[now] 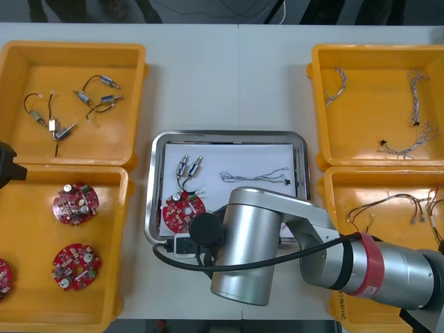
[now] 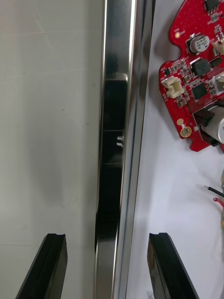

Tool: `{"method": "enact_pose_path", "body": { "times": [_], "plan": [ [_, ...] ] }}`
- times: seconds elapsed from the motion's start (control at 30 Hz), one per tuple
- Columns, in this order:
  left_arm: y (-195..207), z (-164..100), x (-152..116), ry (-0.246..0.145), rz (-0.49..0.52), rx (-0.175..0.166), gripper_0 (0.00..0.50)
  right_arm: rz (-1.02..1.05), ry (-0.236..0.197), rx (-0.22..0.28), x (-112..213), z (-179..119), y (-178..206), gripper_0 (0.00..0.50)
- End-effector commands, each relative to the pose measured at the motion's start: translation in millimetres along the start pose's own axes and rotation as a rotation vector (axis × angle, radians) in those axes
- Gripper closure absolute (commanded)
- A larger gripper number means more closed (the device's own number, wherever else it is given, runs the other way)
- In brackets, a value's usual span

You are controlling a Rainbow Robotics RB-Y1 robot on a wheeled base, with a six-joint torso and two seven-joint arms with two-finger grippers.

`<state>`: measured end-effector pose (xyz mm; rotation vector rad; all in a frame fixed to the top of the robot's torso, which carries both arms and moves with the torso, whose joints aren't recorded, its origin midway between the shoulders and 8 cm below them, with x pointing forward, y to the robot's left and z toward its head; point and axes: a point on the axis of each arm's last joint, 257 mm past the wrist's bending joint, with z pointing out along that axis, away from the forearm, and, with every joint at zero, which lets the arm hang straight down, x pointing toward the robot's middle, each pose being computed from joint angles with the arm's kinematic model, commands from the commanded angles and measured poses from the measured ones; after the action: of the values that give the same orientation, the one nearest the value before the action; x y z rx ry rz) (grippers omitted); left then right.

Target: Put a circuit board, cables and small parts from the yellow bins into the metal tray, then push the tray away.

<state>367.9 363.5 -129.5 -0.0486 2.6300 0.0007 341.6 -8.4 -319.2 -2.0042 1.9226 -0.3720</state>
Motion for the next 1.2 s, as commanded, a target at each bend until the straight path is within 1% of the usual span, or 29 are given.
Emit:
{"method": "enact_pose_path", "body": {
  "times": [0.03,0.2,0.23,0.27,0.33,0.37,0.4,0.43,0.47,0.5,0.53,0.57,0.6,0.67,0.77,0.83,1.03,1.2],
  "plan": [
    [13,-13,-2,-0.017,0.043,-0.048,0.0,-0.046,-0.039,0.008,-20,-1,13,0.0],
    [13,-13,-2,-0.017,0.043,-0.048,0.0,-0.039,-0.037,0.011,-20,-1,12,0.0],
    [13,-13,-2,-0.017,0.043,-0.048,0.0,-0.038,-0.036,0.013,-19,0,13,0.034],
    [13,-13,-2,-0.017,0.043,-0.048,0.0,-0.038,-0.033,0.017,-19,0,13,0.051],
    [13,-13,-2,-0.017,0.043,-0.048,0.0,-0.038,-0.031,0.025,-18,0,12,0.067],
    [13,-13,-2,-0.017,0.043,-0.048,0.0,-0.036,-0.028,0.025,-18,1,12,0.097],
    [13,-13,-2,-0.017,0.043,-0.048,0.0,-0.036,-0.029,0.026,-18,1,12,0.113],
    [13,-13,-2,-0.017,0.043,-0.048,0.0,-0.033,-0.03,0.026,-18,1,12,0.148],
    [13,-13,-2,-0.017,0.043,-0.048,0.0,-0.03,-0.03,0.026,-18,1,12,0.229],
    [13,-13,-2,-0.017,0.043,-0.048,0.0,-0.03,-0.03,0.026,-18,1,12,0.267],
    [13,-13,-2,-0.017,0.043,-0.048,0.0,-0.026,-0.03,0.026,-18,1,12,0.328],
    [13,-13,-2,-0.017,0.043,-0.048,0.0,-0.024,-0.031,0.026,-19,0,12,0.353],
    [13,-13,-2,-0.017,0.043,-0.048,0.0,-0.024,-0.03,0.026,-18,1,12,0.357],
    [13,-13,-2,-0.017,0.043,-0.048,0.0,-0.026,-0.031,0.028,-19,0,12,0.4],
    [13,-13,-2,-0.017,0.043,-0.048,0.0,-0.024,-0.029,0.038,-19,0,9,0.434],
    [13,-13,-2,-0.017,0.043,-0.048,0.0,-0.023,-0.026,0.047,-17,0,6,0.441],
    [13,-13,-2,-0.017,0.043,-0.048,0.0,-0.028,-0.044,0.074,-21,-2,-5,0.459],
    [13,-13,-2,-0.017,0.043,-0.048,0.0,-0.042,-0.038,0.112,-18,-6,-22,0.468]
  ]
}}
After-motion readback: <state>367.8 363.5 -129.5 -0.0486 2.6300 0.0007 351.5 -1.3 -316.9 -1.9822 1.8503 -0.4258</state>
